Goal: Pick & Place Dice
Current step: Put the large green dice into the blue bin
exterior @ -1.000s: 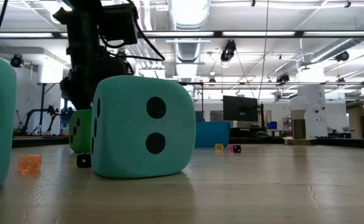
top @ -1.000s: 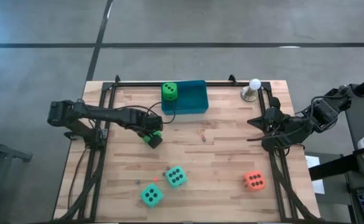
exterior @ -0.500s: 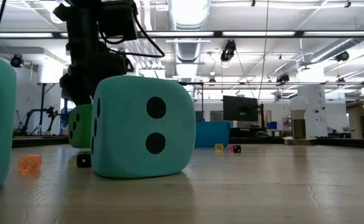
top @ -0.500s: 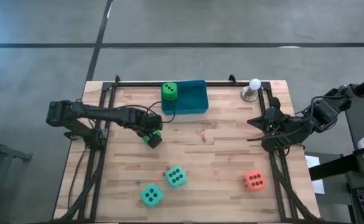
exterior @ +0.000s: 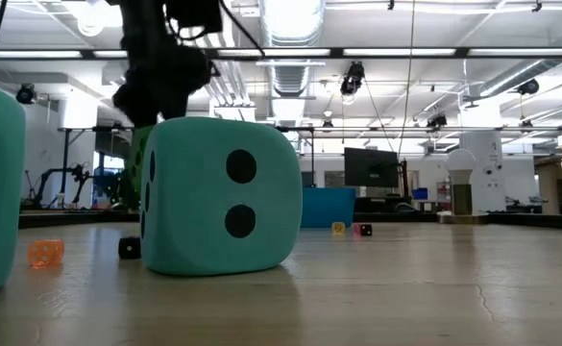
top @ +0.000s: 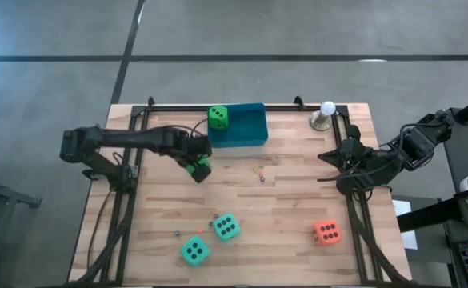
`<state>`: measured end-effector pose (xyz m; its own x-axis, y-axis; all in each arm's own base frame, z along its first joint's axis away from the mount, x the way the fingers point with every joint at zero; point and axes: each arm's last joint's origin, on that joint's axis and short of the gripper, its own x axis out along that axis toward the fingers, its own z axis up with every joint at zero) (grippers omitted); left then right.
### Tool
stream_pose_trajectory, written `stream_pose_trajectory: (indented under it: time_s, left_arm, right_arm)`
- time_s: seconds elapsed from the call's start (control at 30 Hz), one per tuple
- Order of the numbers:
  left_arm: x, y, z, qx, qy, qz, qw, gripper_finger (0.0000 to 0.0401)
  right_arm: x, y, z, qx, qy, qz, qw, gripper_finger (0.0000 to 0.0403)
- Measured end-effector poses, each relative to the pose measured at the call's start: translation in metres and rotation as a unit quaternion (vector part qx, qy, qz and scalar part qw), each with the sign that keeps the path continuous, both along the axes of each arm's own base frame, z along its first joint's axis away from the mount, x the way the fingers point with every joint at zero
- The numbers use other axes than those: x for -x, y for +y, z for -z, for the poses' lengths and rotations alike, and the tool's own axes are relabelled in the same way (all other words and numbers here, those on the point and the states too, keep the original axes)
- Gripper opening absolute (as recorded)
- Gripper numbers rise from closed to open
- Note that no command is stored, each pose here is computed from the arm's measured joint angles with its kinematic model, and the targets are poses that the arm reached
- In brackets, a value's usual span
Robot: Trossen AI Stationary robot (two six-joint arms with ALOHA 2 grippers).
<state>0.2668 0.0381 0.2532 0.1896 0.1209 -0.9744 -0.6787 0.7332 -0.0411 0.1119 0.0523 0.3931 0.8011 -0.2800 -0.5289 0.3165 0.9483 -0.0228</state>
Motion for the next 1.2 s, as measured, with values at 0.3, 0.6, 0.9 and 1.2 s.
stream_pose_trajectory:
  time_s: [0.3,0.6,0.9,1.2]
  left_arm:
    - [-0.013,0.04,-0.047,-0.053,-0.058,0.037,0.996,0.0391]
    - [-0.045,0.088,-0.049,-0.079,-0.021,0.102,0.991,0.0399]
    - [-0.07,0.125,-0.033,-0.095,0.009,0.17,0.981,0.0399]
    - [-0.064,0.125,-0.04,-0.099,0.013,0.169,0.981,0.04]
  right_arm:
    - [0.0,0.0,0.0,0.0,0.0,0.0,1.0,0.0008]
    - [0.0,0.0,0.0,0.0,0.0,0.0,1.0,0.0008]
    - [0.0,0.0,0.0,0.0,0.0,0.0,1.0,0.0008]
    - [0.0,0.0,0.0,0.0,0.001,0.0,1.0,0.0008]
